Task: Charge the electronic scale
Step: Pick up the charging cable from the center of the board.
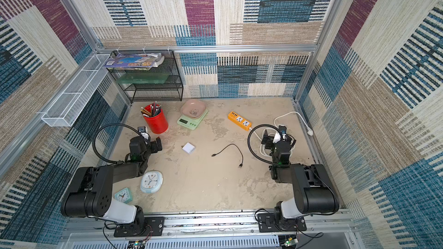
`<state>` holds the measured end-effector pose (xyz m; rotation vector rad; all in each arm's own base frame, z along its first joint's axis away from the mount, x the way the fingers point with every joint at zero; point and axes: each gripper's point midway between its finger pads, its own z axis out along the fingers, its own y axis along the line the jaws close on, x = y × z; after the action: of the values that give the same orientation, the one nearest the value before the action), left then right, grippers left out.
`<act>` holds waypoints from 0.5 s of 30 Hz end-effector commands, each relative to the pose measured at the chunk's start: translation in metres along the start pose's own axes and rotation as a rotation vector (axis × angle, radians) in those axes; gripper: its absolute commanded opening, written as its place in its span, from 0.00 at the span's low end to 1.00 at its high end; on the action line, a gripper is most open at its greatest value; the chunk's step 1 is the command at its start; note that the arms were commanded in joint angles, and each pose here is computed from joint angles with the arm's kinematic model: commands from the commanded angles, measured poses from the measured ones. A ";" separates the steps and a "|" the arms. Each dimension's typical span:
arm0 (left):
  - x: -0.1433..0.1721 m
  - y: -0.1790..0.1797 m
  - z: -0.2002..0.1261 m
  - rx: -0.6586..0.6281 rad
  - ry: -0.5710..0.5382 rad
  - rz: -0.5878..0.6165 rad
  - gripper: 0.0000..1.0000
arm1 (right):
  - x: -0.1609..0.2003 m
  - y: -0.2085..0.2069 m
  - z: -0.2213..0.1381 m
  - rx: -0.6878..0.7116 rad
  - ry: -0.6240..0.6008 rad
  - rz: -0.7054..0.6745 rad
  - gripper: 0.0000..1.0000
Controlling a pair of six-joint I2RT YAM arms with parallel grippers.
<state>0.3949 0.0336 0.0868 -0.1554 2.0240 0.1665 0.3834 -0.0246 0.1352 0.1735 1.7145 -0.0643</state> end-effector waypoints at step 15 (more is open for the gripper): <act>-0.033 0.013 -0.037 -0.039 -0.074 -0.046 0.99 | -0.039 -0.014 -0.002 0.031 -0.007 0.071 0.95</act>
<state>0.3796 0.0355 0.1203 -0.1675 1.9499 0.1702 0.3875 -0.0416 0.1694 0.2302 1.6756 -0.0597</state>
